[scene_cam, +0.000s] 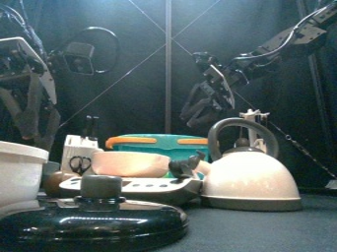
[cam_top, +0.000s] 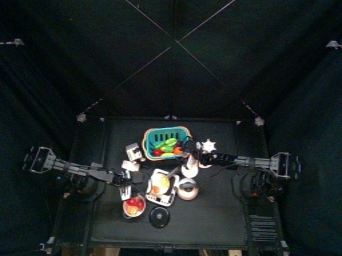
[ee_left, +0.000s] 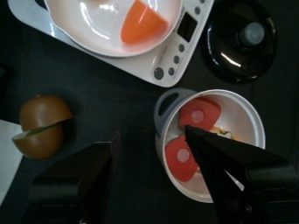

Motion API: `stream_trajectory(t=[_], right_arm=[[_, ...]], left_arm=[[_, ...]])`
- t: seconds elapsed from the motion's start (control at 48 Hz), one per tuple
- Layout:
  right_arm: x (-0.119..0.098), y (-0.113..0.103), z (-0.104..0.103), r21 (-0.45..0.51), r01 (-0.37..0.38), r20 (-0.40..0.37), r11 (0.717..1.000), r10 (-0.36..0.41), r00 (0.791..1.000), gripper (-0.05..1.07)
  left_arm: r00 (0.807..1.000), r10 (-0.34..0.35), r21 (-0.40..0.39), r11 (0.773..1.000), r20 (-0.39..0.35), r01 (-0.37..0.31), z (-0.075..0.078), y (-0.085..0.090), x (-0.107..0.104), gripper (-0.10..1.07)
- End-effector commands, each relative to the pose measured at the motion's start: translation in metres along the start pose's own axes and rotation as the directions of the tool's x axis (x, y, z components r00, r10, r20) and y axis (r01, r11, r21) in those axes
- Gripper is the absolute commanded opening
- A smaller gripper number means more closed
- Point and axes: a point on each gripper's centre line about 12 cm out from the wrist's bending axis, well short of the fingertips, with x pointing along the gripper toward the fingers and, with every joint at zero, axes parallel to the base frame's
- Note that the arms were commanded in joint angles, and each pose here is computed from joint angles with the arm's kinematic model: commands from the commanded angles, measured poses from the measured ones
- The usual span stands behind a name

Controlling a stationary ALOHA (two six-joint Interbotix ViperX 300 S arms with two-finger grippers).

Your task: Place pairing knife onto stove

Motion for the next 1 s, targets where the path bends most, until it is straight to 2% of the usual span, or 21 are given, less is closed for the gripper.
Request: stream_trajectory(t=[0.0,0.083,0.167,0.25,0.333,0.542,0.625,0.979], right_arm=[[-0.008,0.002,0.012,0.002,-0.007,0.039,1.0,0.007,0.999,0.88],[-0.008,0.003,0.011,-0.001,-0.01,0.036,1.0,0.01,0.999,0.88],[-0.009,0.003,0.007,-0.012,-0.01,0.029,1.0,0.01,1.0,0.88],[-0.012,0.002,0.007,-0.016,-0.01,0.032,1.0,0.011,0.999,0.88],[-0.015,0.003,0.007,-0.018,-0.013,0.038,1.0,0.013,0.999,0.88],[-0.02,0.003,0.001,-0.019,-0.015,0.03,1.0,0.016,0.999,0.88],[-0.02,0.005,-0.003,-0.02,-0.02,0.023,1.0,0.02,1.0,0.88],[-0.035,0.011,-0.005,-0.029,-0.043,0.041,0.999,0.044,0.998,0.88]], left_arm=[[0.995,-0.012,0.024,1.0,0.101,0.01,0.008,0.0,-0.012,0.94],[0.981,-0.02,0.054,0.999,0.193,0.01,0.008,0.003,-0.022,0.94],[0.943,-0.028,0.081,0.997,0.332,0.001,0.012,0.01,-0.034,0.94],[0.891,-0.037,0.085,0.996,0.452,-0.002,0.012,0.017,-0.044,0.94],[0.864,-0.031,0.064,0.998,0.502,-0.001,0.006,0.024,-0.046,0.94],[0.853,0.05,-0.055,0.998,0.519,-0.025,0.0,0.047,-0.045,0.94],[0.846,0.054,-0.056,0.998,0.531,-0.029,0.001,0.048,-0.045,0.94],[0.841,0.052,-0.063,0.998,0.538,-0.021,0.002,0.047,-0.046,0.94]])
